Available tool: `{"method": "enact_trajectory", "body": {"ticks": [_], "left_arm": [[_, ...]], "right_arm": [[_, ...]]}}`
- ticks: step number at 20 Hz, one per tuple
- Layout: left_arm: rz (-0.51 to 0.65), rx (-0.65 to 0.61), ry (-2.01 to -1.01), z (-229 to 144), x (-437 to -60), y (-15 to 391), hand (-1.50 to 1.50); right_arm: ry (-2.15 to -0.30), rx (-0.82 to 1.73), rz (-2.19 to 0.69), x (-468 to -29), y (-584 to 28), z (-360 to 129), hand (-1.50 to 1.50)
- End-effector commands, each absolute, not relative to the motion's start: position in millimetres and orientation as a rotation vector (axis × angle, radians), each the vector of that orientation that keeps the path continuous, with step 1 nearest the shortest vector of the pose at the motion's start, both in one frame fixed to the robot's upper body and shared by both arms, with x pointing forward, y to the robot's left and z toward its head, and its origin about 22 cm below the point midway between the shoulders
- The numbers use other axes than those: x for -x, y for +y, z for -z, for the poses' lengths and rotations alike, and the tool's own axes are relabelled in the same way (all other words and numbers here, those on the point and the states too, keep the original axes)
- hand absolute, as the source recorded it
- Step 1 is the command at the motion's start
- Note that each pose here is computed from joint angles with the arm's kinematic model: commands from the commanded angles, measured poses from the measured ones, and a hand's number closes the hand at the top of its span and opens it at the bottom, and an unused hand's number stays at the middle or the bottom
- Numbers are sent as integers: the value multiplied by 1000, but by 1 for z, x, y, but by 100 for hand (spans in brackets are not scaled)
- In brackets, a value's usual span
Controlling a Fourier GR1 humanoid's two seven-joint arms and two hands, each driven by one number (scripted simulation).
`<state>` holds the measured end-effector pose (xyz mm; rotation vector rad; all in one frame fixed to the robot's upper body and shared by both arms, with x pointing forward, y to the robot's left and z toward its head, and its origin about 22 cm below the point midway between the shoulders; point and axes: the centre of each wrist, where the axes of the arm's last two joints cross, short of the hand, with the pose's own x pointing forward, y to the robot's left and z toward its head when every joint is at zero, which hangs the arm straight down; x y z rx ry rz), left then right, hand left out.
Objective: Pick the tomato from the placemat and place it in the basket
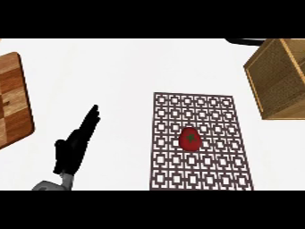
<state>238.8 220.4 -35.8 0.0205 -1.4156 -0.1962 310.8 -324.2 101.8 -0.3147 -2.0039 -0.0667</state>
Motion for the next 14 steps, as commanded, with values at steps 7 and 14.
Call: {"method": "enact_trajectory", "body": {"ticks": [7,14], "left_arm": [[150,-150,-1442,-9,-276,270,0],[87,-195,-1395,-40,-298,298,0]], "right_arm": [[-2125,-51,-730,-333,-277,-139,150],[-2267,-139,-714,-287,-102,-72,-150]]}}
